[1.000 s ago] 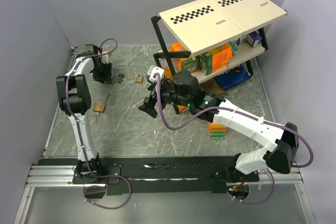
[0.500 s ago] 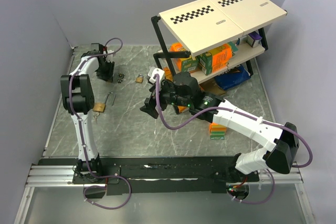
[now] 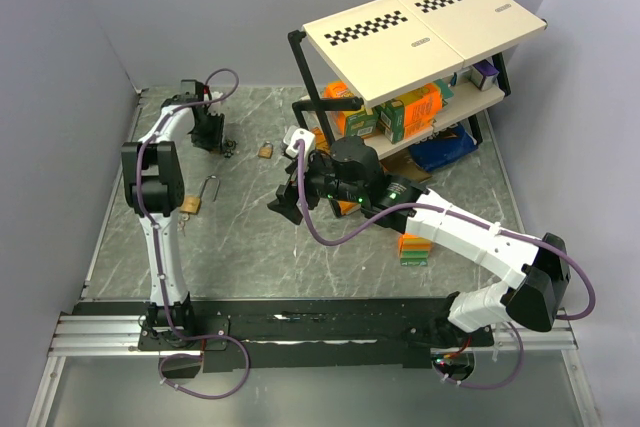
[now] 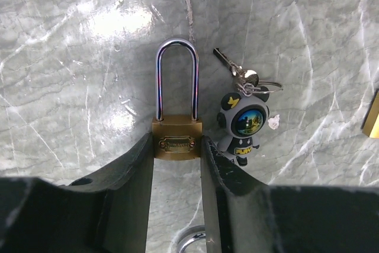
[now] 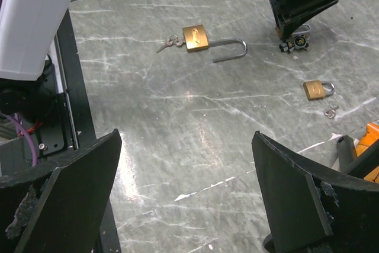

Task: Lock with the key
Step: Adjust the lock at the center of the board, then pick up the lock from the center of the board.

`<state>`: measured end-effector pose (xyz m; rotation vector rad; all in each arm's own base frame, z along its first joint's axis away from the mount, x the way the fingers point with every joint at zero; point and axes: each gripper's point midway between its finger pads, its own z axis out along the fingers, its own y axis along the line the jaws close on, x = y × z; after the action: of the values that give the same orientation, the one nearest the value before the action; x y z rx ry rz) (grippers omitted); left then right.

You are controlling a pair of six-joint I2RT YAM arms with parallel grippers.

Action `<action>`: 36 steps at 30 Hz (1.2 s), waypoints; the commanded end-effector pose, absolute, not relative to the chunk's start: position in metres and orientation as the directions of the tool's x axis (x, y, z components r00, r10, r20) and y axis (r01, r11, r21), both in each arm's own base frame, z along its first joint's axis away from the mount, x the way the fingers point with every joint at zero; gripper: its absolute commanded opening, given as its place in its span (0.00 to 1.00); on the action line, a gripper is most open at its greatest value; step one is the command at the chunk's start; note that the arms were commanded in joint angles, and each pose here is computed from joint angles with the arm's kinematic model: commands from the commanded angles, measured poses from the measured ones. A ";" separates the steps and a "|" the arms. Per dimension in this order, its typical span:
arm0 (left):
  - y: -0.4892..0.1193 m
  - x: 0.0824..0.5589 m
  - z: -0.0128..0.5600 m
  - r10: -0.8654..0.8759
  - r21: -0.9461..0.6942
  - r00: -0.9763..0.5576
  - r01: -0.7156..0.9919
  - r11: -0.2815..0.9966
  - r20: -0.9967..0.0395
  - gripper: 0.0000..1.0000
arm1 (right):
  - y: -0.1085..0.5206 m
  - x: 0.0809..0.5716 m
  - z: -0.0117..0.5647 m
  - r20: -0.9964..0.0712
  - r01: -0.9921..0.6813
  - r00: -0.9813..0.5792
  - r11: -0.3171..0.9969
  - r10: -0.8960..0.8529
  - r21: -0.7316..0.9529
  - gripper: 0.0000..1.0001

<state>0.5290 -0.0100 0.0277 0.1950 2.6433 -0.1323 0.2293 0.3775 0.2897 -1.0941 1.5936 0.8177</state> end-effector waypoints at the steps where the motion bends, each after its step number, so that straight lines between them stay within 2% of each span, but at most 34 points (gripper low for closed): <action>1: -0.023 0.516 0.019 0.074 -0.120 -0.899 0.139 0.983 -0.432 0.36 | 0.370 0.227 0.318 -0.981 -0.928 -0.052 0.371 -0.188 -0.022 1.00; 10: -0.013 0.496 0.024 0.048 -0.115 -0.909 0.105 0.988 -0.413 0.38 | 0.369 0.225 0.319 -0.982 -0.930 -0.048 0.366 -0.181 -0.022 1.00; 14: -0.015 0.495 0.029 0.039 -0.129 -0.903 0.104 0.986 -0.428 0.66 | 0.369 0.224 0.319 -0.983 -0.932 -0.049 0.361 -0.177 -0.018 1.00; 19: -0.002 0.517 0.073 0.050 -0.069 -0.850 0.101 0.993 -0.525 0.82 | 0.369 0.223 0.321 -0.984 -0.933 -0.041 0.358 -0.175 -0.025 1.00; 25: 0.039 0.527 0.142 0.028 -0.059 -0.796 0.080 0.995 -0.605 0.83 | 0.366 0.221 0.324 -0.984 -0.935 -0.029 0.354 -0.177 -0.036 1.00; 27: 0.047 0.516 0.164 0.059 -0.039 -0.766 0.109 0.993 -0.640 0.84 | 0.365 0.221 0.325 -0.984 -0.935 -0.021 0.353 -0.176 -0.043 1.00; 28: 0.052 0.508 0.194 0.064 -0.021 -0.717 0.108 0.994 -0.694 0.84 | 0.364 0.221 0.325 -0.984 -0.935 -0.015 0.352 -0.177 -0.049 1.00; 29: 0.053 0.494 0.184 0.074 -0.010 -0.729 0.110 0.994 -0.680 0.84 | 0.365 0.220 0.326 -0.984 -0.936 -0.010 0.347 -0.175 -0.052 1.00; 30: 0.056 0.495 0.196 0.083 0.017 -0.685 0.103 0.995 -0.723 0.85 | 0.364 0.220 0.327 -0.985 -0.936 -0.004 0.347 -0.173 -0.057 1.00; 33: 0.052 0.459 0.233 0.100 0.048 -0.600 0.103 0.994 -0.794 0.86 | 0.363 0.220 0.331 -0.987 -0.936 -0.005 0.348 -0.163 -0.053 1.00; 35: 0.042 0.436 0.213 0.104 0.018 -0.639 0.140 0.990 -0.762 0.84 | 0.364 0.221 0.330 -0.986 -0.935 -0.013 0.352 -0.165 -0.046 1.00; 36: 0.040 0.425 0.208 0.112 0.015 -0.656 0.151 0.988 -0.746 0.91 | 0.364 0.221 0.331 -0.986 -0.933 -0.029 0.358 -0.166 -0.033 1.00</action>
<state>0.4438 0.0584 0.1980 0.0727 2.3463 -0.0247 0.2231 0.3699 0.3070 -1.0860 1.5350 0.8252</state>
